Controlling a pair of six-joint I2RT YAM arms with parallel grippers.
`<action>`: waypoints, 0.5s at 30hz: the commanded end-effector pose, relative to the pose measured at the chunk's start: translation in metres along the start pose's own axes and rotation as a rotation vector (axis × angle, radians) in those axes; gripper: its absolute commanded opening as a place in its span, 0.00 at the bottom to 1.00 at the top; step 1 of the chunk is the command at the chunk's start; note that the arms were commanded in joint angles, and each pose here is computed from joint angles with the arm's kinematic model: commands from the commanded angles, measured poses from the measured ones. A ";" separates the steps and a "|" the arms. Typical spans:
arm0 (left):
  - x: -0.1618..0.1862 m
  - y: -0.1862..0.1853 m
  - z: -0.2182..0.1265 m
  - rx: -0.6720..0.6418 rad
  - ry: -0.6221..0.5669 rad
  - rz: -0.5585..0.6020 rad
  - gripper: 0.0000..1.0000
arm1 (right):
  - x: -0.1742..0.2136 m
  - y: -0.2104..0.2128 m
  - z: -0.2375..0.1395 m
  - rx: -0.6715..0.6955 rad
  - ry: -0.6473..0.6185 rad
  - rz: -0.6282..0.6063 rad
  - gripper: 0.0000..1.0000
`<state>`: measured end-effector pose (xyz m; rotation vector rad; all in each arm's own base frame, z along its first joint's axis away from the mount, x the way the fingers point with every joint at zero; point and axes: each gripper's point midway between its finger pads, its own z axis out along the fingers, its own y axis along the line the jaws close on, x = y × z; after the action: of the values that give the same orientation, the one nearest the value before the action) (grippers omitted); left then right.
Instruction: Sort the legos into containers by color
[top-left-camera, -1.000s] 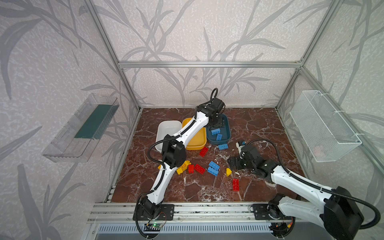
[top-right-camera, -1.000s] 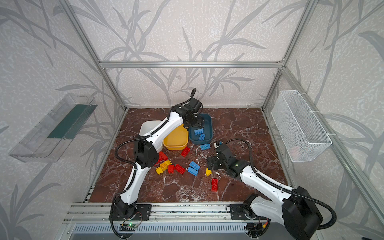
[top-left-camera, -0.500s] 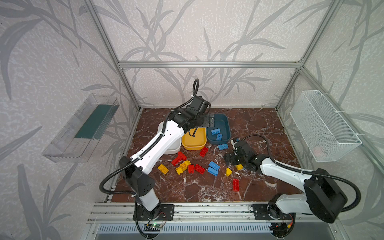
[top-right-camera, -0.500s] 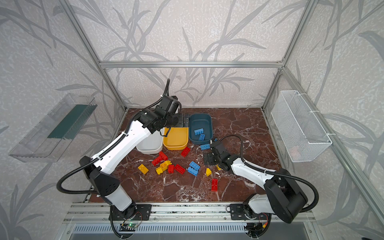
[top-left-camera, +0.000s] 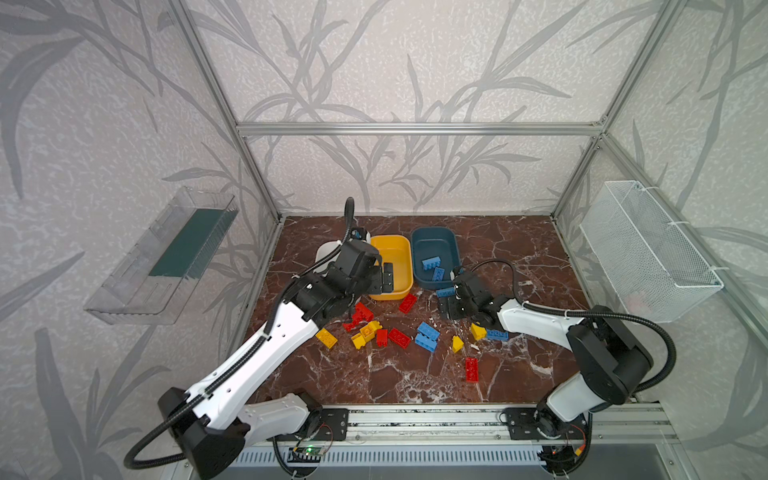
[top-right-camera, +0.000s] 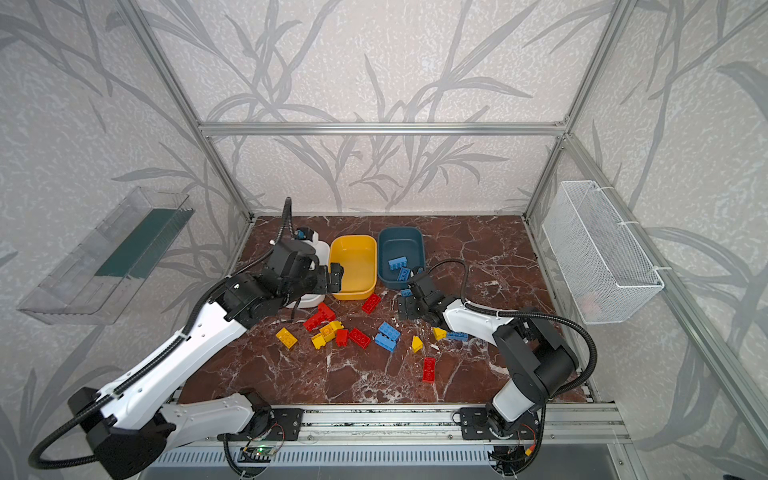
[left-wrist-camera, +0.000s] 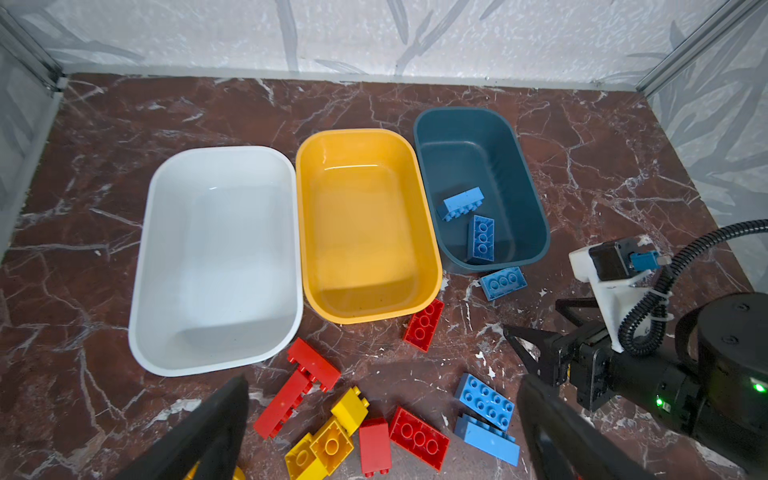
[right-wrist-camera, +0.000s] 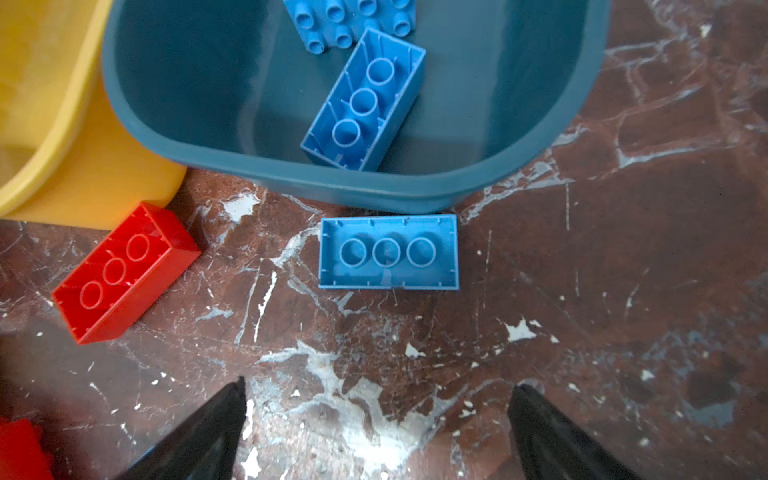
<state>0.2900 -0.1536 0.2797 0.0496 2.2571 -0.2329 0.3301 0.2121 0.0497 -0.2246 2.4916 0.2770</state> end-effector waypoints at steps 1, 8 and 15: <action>-0.003 0.014 -0.013 -0.028 -0.074 0.008 0.99 | -0.013 0.003 0.006 0.017 -0.023 -0.022 0.99; 0.021 0.034 -0.020 -0.050 -0.099 0.016 0.99 | -0.012 0.002 0.026 0.045 0.010 -0.046 1.00; 0.028 0.037 -0.016 -0.042 -0.119 0.018 0.99 | -0.014 -0.001 0.042 0.060 0.036 -0.044 0.99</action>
<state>0.2593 -0.1175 0.2550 0.0380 2.1885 -0.1845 0.3568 0.2245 0.0227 -0.2661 2.5290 0.2018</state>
